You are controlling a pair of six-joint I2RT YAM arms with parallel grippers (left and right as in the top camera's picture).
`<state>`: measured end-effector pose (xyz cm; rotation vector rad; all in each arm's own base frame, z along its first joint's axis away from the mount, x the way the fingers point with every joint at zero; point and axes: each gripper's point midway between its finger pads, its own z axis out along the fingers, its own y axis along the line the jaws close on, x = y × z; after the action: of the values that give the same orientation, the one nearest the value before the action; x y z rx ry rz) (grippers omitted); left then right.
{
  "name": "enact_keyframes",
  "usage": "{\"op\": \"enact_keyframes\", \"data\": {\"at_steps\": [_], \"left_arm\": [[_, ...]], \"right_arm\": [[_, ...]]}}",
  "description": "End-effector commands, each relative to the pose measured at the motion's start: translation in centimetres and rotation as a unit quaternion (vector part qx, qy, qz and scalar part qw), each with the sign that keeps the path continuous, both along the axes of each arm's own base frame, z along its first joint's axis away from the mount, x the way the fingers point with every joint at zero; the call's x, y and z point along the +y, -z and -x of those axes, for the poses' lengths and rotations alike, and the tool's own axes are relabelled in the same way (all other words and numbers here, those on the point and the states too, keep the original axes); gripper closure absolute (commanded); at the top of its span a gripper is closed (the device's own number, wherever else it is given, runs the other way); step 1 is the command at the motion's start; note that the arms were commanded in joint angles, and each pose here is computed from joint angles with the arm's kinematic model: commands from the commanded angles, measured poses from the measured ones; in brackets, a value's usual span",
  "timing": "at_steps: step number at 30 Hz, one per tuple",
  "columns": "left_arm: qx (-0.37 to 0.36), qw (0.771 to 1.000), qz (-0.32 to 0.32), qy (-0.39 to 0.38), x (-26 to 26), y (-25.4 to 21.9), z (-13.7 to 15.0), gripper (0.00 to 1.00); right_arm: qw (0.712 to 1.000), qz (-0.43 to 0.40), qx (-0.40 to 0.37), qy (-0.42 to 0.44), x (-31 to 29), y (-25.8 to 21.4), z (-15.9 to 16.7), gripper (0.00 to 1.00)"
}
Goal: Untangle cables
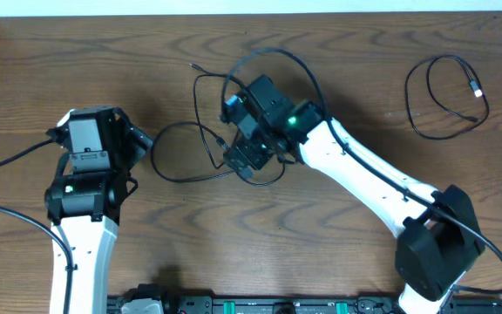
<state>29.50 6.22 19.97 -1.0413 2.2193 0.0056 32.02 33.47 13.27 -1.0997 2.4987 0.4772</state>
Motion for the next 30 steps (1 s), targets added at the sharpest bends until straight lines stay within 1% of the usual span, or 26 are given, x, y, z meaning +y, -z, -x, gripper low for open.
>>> {"op": "enact_keyframes", "data": {"at_steps": [1,4,9,16,18,22,26,28,30], "left_arm": [[-0.004,1.000,-0.002,-0.021,0.7,-0.5,0.2,0.07],[0.003,1.000,-0.001,-0.021,0.7,-0.3,0.4,0.07],[0.019,1.000,0.000,-0.021,0.7,0.2,1.0,0.07],[0.043,0.999,0.001,-0.021,0.6,1.1,1.3,0.07],[0.046,0.999,0.001,-0.021,0.7,1.3,1.3,0.07],[0.053,0.998,0.002,-0.021,0.7,1.7,1.2,0.07],[0.056,0.998,0.002,-0.021,0.7,1.8,1.1,0.06],[0.058,0.998,0.002,-0.021,0.7,1.9,1.1,0.06],[0.059,0.998,0.002,-0.021,0.7,2.0,1.1,0.06]], "right_arm": [[0.999,-0.036,-0.012,0.023,2.3,-4.0,-0.1,0.01],[0.999,-0.038,-0.015,0.026,3.1,-4.0,0.1,0.01],[0.999,0.007,-0.005,0.046,2.7,-0.2,-0.9,0.01],[0.997,0.044,0.041,0.045,3.0,3.2,-0.7,0.01],[0.997,0.043,0.055,0.039,3.4,3.2,-0.3,0.01],[0.997,0.020,0.068,0.027,4.7,1.4,0.2,0.01],[0.993,-0.017,0.119,0.009,6.0,0.6,2.1,0.01],[0.994,-0.012,0.112,0.013,6.0,0.8,1.8,0.01],[0.996,0.012,0.084,0.042,5.4,1.7,0.4,0.01]]}}
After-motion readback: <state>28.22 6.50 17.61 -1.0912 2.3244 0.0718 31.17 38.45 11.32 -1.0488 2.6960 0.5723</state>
